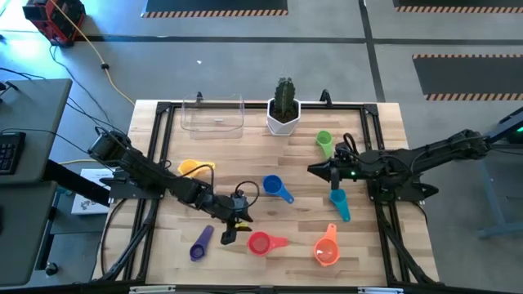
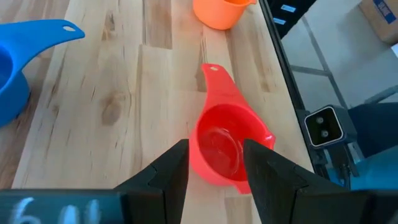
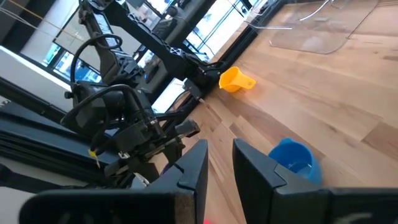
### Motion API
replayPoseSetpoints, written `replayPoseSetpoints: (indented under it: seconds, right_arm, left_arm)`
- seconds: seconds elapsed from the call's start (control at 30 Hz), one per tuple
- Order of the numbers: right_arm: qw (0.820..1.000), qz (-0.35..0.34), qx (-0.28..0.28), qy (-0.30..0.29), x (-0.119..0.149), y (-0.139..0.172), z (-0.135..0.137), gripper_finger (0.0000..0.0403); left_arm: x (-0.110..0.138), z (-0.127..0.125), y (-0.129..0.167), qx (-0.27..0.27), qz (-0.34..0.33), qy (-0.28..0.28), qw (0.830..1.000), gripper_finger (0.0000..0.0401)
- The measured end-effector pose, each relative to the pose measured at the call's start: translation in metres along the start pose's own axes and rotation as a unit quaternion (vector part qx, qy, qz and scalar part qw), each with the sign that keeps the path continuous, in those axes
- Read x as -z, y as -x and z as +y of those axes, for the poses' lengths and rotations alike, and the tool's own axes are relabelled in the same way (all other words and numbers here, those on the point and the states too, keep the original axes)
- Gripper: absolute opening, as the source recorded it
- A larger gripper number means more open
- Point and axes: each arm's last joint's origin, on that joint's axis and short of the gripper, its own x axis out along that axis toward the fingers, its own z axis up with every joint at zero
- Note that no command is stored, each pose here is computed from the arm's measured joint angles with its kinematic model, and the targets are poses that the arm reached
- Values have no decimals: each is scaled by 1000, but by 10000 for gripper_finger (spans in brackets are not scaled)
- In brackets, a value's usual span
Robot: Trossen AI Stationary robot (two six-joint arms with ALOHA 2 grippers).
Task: Nest measuring cups in basket
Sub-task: Stack the red measuring cup on top of the orange measuring cup
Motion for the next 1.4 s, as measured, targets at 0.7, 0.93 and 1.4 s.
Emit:
replayPoseSetpoints:
  seconds: [0.7, 0.93, 1.4]
  right_arm:
    - [1000, -5, 2, 0, 0, 0, 0, 67]
    - [1000, -4, 2, -2, 0, 0, 0, 67]
    - [1000, -3, 4, -3, 0, 0, -1, 67]
  left_arm:
    - [8, -4, -51, 3, 6, 47, 999, 136]
    - [14, -1, -60, -6, 19, 47, 999, 136]
    - [25, 5, -65, -44, 53, 44, 997, 133]
